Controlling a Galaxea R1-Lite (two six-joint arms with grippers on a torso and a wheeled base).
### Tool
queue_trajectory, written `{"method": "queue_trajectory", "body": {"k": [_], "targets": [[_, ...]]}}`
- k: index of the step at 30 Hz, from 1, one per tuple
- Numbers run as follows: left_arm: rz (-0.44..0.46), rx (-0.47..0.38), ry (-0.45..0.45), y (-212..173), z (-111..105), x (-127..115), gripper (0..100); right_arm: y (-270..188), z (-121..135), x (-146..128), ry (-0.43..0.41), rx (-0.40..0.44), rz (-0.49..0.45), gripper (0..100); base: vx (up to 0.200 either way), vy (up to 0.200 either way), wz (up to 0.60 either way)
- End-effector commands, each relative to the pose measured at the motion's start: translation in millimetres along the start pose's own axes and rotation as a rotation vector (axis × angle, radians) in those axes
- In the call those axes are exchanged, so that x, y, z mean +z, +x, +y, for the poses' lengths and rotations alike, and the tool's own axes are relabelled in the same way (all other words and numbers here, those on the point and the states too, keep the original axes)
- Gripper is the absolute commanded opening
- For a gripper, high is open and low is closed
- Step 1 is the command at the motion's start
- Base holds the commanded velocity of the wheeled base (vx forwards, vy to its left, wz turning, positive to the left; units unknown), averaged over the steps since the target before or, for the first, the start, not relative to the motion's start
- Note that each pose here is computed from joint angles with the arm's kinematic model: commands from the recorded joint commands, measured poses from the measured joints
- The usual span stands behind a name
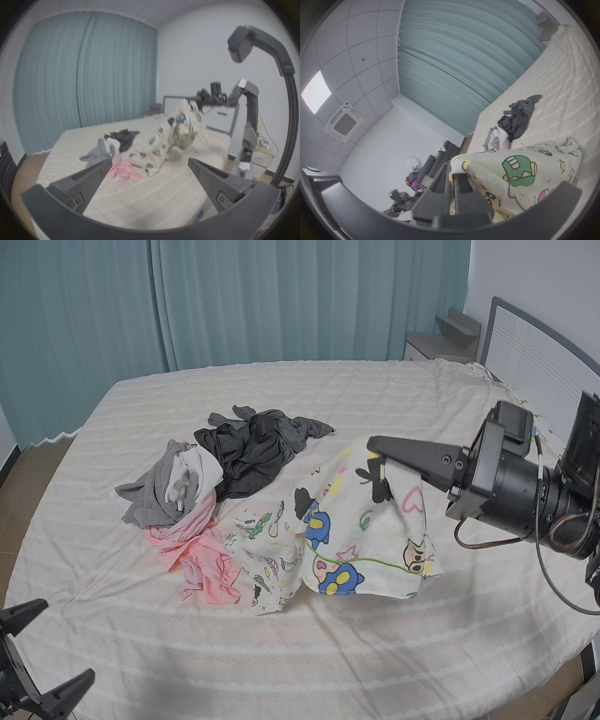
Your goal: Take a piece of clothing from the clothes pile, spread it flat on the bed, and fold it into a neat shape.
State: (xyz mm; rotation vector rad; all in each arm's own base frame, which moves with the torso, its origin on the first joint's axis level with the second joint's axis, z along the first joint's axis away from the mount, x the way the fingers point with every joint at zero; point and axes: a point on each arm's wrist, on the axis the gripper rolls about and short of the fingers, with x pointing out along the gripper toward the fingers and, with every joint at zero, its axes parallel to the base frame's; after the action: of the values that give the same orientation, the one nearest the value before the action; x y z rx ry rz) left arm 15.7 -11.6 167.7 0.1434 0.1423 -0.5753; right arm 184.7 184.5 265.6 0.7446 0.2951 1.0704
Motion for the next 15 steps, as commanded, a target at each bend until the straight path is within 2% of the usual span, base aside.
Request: {"method": "queue_trajectory", "body": {"k": [1,3,12,15], "targets": [[0.275,-0.277,-0.016,45.0,6.0,-12.8,100,12.0,44.5,5.1,-0.006,0.131,0.031,0,0.0,0.0,0.0],[0.3,-0.322,-0.005,51.2,5.5,-12.9,100,20.1,47.6,2.8,0.0,0.139,0.052,0,0.0,0.0,0.0],[0.389,-0.393,0.012,75.7,5.0,-14.7,100,39.6,67.6,2.4,0.005,0.193,0.083,0,0.0,0.0,0.0],[0.408,-0.391,0.096,97.1,8.9,-16.4,100,52.6,63.8,-2.6,-0.012,0.19,0.094,0,0.0,0.0,0.0]]}}
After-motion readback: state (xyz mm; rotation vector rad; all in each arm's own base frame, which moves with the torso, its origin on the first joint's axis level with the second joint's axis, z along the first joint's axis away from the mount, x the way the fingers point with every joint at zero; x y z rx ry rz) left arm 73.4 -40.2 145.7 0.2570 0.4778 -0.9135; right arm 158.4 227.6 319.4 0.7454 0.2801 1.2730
